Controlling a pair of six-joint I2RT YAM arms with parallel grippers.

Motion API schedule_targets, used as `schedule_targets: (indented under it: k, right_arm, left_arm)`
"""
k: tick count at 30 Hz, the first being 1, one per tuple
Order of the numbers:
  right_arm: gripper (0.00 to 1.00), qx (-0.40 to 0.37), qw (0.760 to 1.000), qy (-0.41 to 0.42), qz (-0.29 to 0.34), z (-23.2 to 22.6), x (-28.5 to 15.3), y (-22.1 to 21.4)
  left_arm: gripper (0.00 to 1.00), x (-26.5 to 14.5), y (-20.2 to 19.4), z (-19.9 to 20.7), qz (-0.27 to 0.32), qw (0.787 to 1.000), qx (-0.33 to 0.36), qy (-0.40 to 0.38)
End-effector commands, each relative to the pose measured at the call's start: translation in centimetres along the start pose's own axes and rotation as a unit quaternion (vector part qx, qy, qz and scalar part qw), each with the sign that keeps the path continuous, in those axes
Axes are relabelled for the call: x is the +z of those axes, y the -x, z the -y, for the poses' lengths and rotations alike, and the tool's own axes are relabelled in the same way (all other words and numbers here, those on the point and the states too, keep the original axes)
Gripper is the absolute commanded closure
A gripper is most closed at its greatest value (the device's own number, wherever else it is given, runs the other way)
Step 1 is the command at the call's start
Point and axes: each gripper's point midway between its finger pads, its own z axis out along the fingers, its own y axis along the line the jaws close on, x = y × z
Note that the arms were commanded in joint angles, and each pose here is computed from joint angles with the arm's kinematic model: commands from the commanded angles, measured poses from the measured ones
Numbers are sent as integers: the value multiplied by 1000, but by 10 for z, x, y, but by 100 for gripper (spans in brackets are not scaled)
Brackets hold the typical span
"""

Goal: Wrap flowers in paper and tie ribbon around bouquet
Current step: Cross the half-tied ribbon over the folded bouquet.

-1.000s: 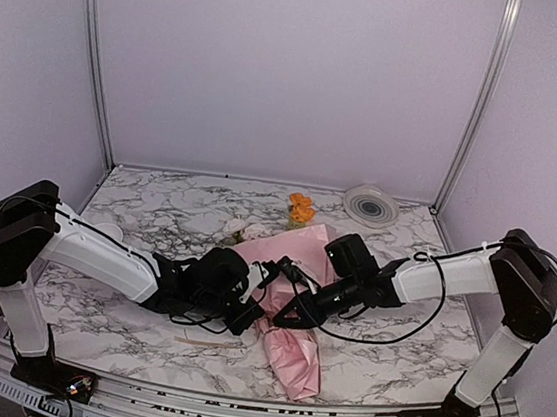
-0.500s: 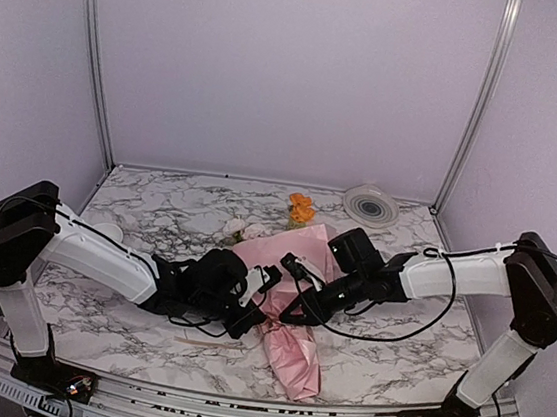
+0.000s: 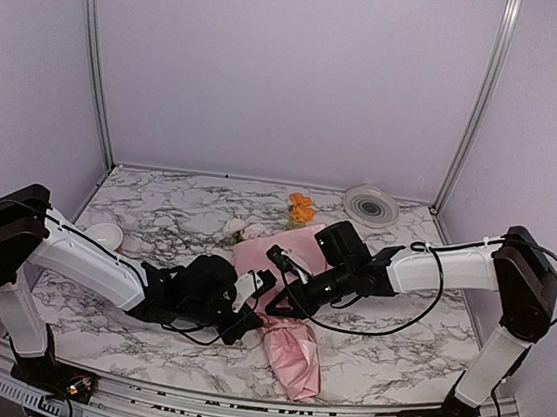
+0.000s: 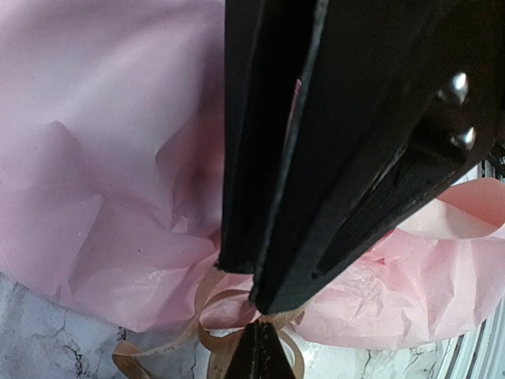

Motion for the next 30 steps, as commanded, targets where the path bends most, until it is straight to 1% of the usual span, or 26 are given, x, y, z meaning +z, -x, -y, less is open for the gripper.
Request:
schedule_targets:
  k: [1,7,12,16,18,23,25,28,30]
  right_arm:
    - [86,-5,1000,-7,-1,3,7,3]
    - [86,-4,999,-26,-20,13,9,-9]
    - [84,-5,999,-43,-29,20,10,-13]
    - [78,-5,998,-54,-34,26,12,-14]
    - [78,-4,998,-57,-34,27,12,-14]
    - [77,-4,998,-59,-31,28,13,-11]
    - [76,-5,997,-67,-33,31,14,-11]
    - [71,-5,996,-82,-42,37,14,-16]
    - [70,-7,995,-91,-46,40,14,-18]
  left_arm:
    - [100,-2,8,4,20,1000,7,-7]
    - [100,-2,7,4,19,1000,4,-8]
    - [100,-7,5,3,20,1000,8,-6]
    - [79,-24,6,2,37,999,38,2]
    - [73,-34,6,-1,49,997,53,10]
    - [65,-44,4,-3,55,994,88,18]
    - [65,-43,1,-4,53,993,103,24]
    - [65,-43,3,0,58,990,125,23]
    - [65,-44,5,3,63,988,136,20]
